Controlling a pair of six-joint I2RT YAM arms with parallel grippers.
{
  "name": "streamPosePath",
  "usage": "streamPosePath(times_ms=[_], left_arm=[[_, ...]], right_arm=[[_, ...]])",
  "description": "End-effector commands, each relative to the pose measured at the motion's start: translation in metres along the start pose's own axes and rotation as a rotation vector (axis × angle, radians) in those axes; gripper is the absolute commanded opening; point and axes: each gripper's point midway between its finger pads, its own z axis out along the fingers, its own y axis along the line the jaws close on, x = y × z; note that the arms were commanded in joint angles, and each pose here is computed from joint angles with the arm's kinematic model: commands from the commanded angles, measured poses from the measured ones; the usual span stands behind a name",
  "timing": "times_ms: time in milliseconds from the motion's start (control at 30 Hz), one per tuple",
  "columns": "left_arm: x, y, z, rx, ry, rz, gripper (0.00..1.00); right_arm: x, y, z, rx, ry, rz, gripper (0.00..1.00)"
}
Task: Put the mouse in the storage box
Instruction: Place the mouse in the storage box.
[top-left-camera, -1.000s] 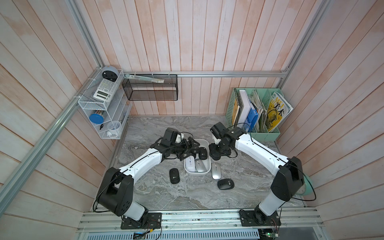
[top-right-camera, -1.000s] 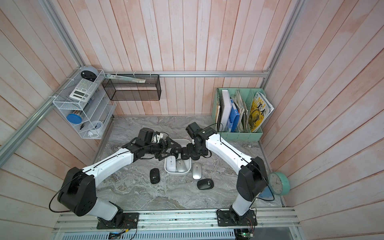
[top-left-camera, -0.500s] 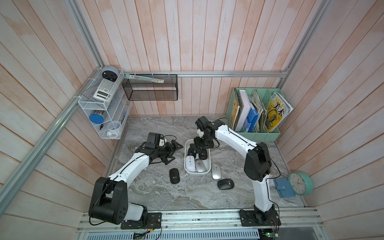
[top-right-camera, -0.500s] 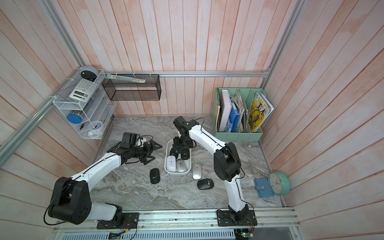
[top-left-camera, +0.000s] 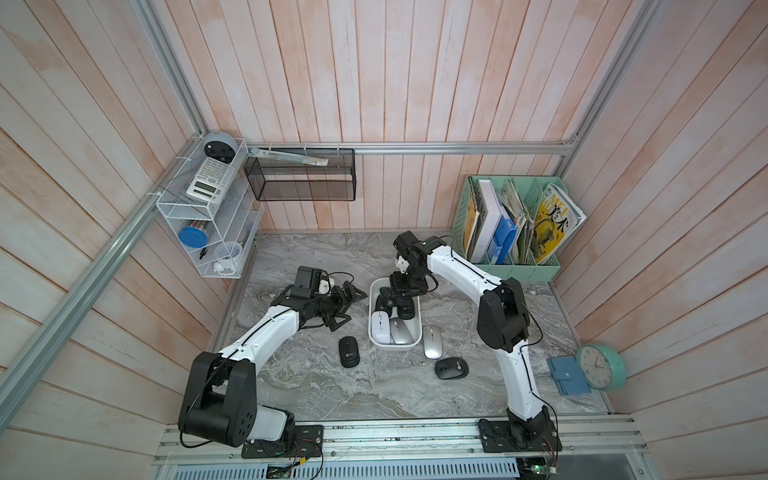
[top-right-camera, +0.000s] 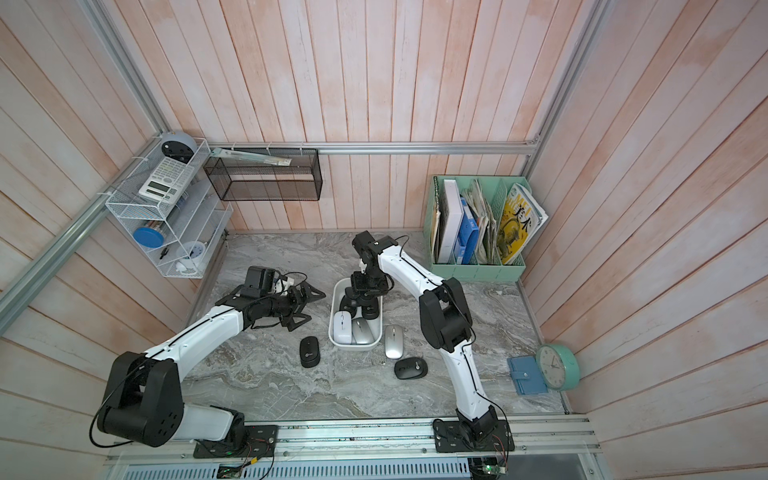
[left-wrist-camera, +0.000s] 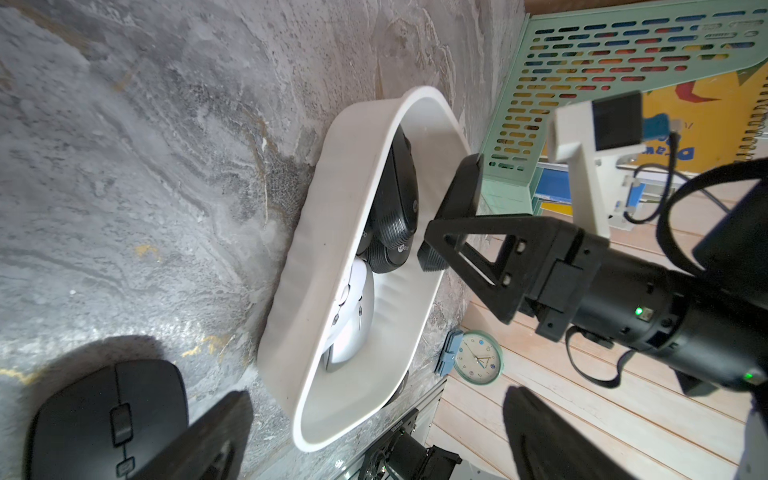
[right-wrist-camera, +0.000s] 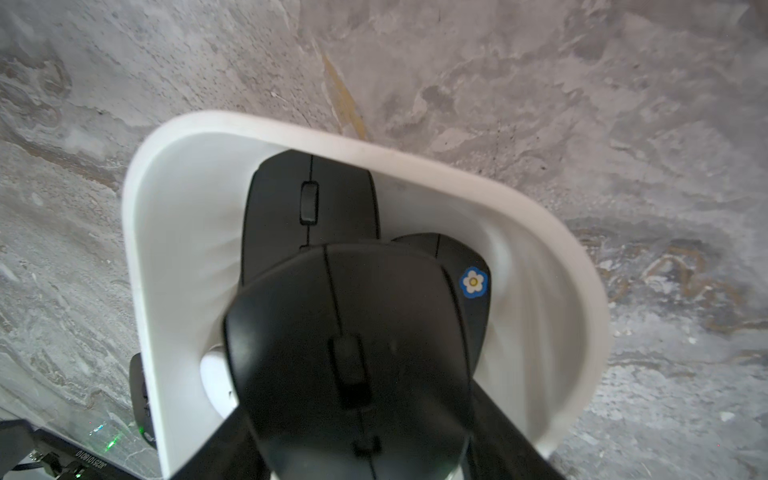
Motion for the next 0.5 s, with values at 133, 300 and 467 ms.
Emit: streamPosePath(times_ms=[133, 300, 467], left_arm=[[0.003, -0.002, 0.000, 0.021, 0.011, 0.033, 1.00], [0.004, -0.002, 0.000, 0.028, 0.009, 0.032, 1.00], [0.005, -0.001, 0.000, 0.034, 0.012, 0.030, 1.00]], right_arm=[[0.007, -0.003, 0.014, 0.008, 0.052, 0.017, 0.53], [0.007, -0.006, 0.018, 0.018, 0.052, 0.028, 0.59], [0.003, -0.007, 0.017, 0.035, 0.052, 0.016, 0.64]])
